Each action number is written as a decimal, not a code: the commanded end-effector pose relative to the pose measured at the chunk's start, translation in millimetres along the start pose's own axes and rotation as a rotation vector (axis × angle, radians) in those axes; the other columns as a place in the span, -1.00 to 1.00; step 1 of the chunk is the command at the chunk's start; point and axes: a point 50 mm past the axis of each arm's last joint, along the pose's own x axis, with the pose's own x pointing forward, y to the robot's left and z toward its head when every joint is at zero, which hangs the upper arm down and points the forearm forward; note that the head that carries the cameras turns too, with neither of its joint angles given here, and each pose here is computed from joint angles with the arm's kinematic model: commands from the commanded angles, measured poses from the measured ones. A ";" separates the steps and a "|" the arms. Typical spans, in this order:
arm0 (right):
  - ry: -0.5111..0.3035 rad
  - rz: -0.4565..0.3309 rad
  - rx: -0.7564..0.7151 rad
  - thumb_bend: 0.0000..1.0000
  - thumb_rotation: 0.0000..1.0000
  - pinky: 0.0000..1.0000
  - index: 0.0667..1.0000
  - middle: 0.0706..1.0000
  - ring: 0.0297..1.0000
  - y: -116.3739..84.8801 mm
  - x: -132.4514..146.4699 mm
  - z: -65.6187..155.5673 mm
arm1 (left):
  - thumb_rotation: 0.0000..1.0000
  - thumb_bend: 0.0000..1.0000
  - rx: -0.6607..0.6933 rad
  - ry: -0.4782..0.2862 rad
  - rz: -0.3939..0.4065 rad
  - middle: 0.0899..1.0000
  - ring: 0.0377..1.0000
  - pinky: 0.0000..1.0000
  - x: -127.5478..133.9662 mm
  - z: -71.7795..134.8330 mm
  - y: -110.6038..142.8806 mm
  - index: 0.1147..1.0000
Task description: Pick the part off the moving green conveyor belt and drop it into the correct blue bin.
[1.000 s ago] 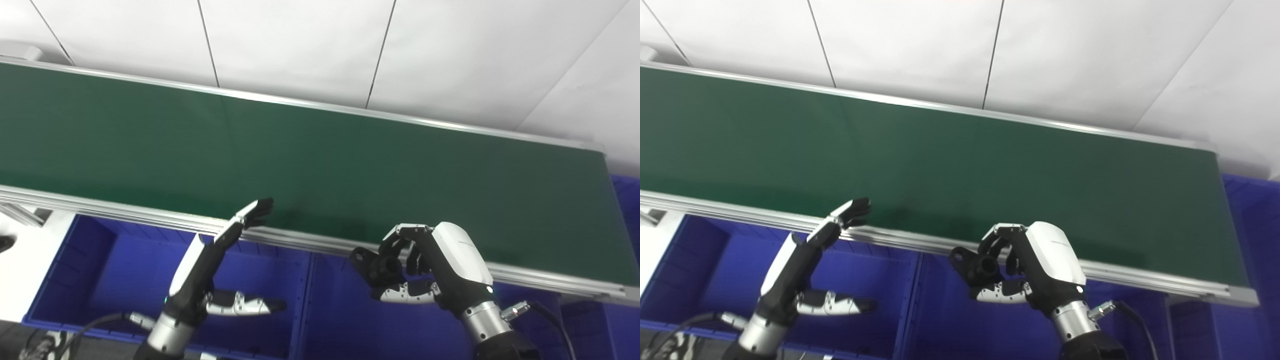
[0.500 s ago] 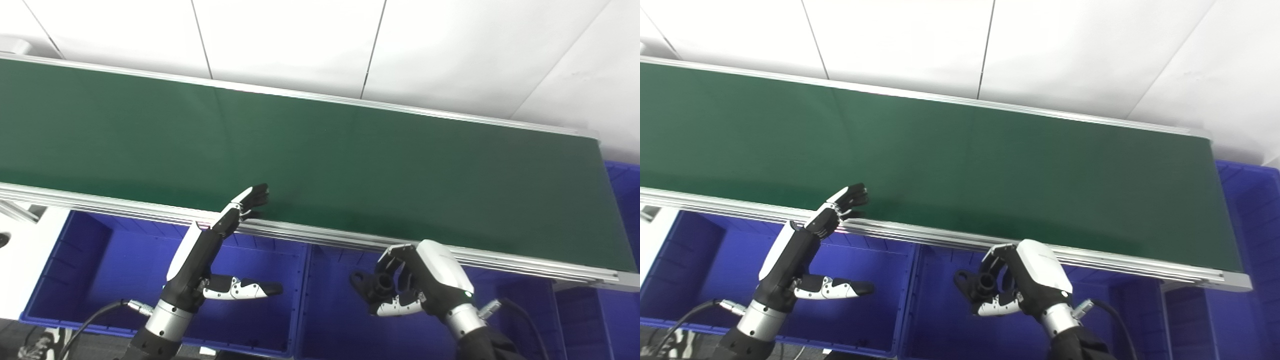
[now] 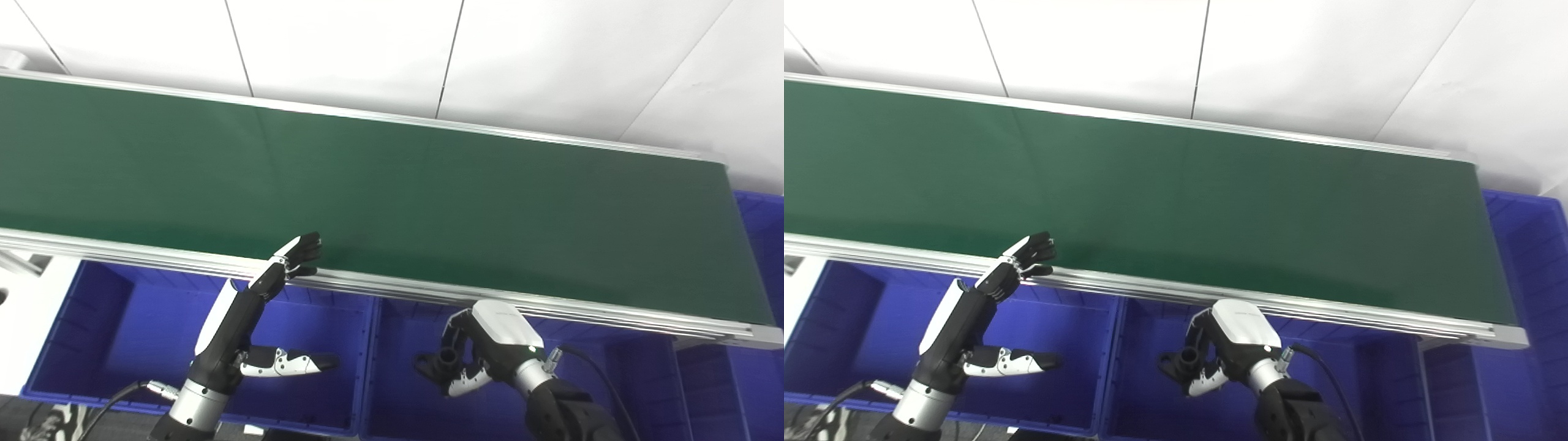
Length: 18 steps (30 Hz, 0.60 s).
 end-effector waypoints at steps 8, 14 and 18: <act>-0.036 0.101 0.058 0.52 0.60 0.67 0.76 0.84 0.80 -28.8 -48.6 10.8 | -0.38 0.51 -0.015 -0.042 0.010 0.75 0.69 0.55 3.0 7.5 1.5 0.78; -0.077 0.016 0.112 0.53 0.46 0.57 0.76 0.82 0.76 -31.9 -77.7 14.9 | -0.39 0.50 -0.030 -0.030 0.001 0.76 0.71 0.57 4.9 3.2 1.3 0.77; -0.134 -0.160 0.182 0.47 0.21 0.47 0.69 0.70 0.65 -26.2 -94.0 19.2 | -0.41 0.49 -0.046 -0.023 -0.020 0.77 0.72 0.59 5.3 1.7 1.9 0.77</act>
